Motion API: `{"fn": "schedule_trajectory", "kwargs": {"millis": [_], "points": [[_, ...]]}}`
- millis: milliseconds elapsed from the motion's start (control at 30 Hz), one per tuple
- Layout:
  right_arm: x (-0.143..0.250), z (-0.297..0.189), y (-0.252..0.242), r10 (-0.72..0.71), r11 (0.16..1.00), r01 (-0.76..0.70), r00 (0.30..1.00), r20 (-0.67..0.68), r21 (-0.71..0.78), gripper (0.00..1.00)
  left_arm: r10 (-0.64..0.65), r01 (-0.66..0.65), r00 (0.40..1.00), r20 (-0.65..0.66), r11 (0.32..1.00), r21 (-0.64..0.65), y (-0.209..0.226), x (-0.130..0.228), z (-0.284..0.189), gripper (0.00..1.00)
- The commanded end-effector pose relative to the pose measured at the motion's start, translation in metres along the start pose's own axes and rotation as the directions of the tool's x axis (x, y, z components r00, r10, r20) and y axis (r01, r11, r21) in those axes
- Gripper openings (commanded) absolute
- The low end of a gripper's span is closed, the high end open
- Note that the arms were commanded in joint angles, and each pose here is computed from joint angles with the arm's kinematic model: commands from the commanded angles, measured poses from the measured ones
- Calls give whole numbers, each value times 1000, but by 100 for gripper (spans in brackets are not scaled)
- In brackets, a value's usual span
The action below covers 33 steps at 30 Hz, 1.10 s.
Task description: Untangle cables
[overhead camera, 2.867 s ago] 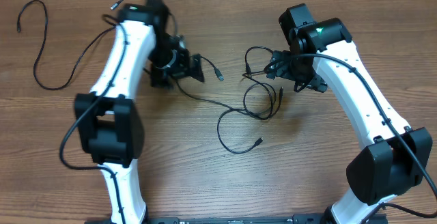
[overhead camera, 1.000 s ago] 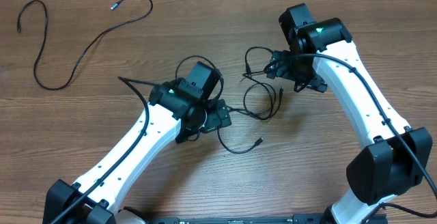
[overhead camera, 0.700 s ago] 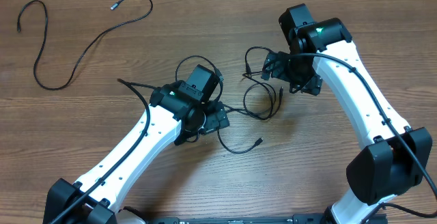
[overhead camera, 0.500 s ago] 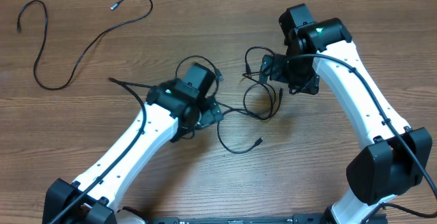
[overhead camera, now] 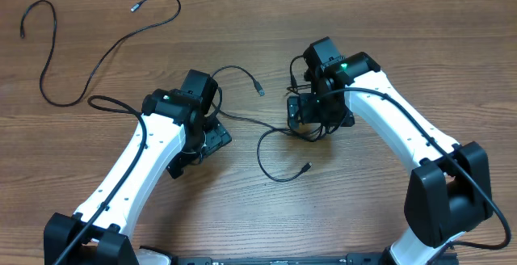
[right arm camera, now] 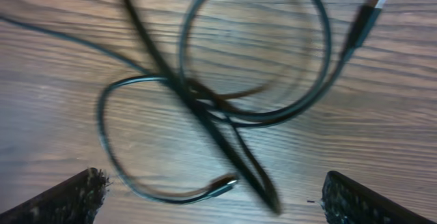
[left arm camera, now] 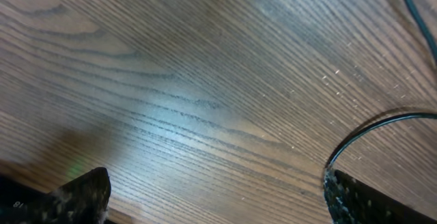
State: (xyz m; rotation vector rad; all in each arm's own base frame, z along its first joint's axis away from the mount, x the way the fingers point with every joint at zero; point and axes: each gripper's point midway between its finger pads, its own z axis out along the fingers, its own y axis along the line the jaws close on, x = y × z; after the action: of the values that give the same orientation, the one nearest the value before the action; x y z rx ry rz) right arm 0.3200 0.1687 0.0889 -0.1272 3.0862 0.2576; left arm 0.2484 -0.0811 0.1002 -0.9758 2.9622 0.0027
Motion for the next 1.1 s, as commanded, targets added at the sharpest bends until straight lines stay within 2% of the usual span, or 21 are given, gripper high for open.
{"fn": "schedule_trajectory", "kwargs": {"millis": [0, 33, 133, 200, 333, 367, 467, 600, 767, 867, 900, 1000, 1067], "points": [[3, 2, -13, -15, 998, 14, 1000, 13, 57, 100, 15, -15, 1000, -25, 1000, -9, 4, 6, 3, 100], [5, 4, -14, -14, 998, 14, 1000, 7, 59, 98, 15, -15, 1000, -27, 1000, -10, 5, 6, 3, 100], [8, 10, -13, -12, 999, 12, 1000, 0, 43, 74, 17, -17, 999, -50, 1000, 6, 2, 11, 3, 99], [7, 15, -9, -15, 1000, 15, 1000, 6, 18, 61, 18, -17, 998, -63, 1000, 21, -1, 13, 2, 100], [2, 16, -5, 7, 1000, -7, 1000, 30, 1, 21, 18, -16, 997, -71, 999, 33, -4, 14, 2, 100], [0, 14, -4, 15, 1000, -15, 999, 36, -2, 4, 19, -16, 997, -70, 999, 32, -4, 14, 2, 100], [-5, 1, 2, 16, 1000, -15, 999, 42, -21, 4, 19, -16, 997, -80, 999, 39, -5, 16, 2, 100], [-12, -45, 22, 11, 997, -7, 999, 48, -82, 4, 20, -14, 995, -99, 998, 54, -7, 19, 2, 100], [-20, -155, 69, -17, 959, 58, 989, 148, -277, 4, 20, -14, 994, -104, 998, 57, -8, 20, 2, 100], [-22, -226, 89, -33, 923, 139, 957, 287, -359, 4, 20, -14, 994, -104, 998, 57, -8, 20, 2, 99], [-22, -264, 94, -21, 908, 174, 926, 376, -380, 4, 20, -14, 994, -104, 998, 57, -8, 20, 2, 100], [-16, -334, 102, -7, 872, 277, 831, 556, -403, 4, 21, -15, 994, -104, 998, 57, -8, 20, 2, 99], [-6, -381, 105, 10, 846, 354, 737, 676, -398, 4, 20, -14, 994, -103, 998, 57, -8, 20, 2, 99]]}}
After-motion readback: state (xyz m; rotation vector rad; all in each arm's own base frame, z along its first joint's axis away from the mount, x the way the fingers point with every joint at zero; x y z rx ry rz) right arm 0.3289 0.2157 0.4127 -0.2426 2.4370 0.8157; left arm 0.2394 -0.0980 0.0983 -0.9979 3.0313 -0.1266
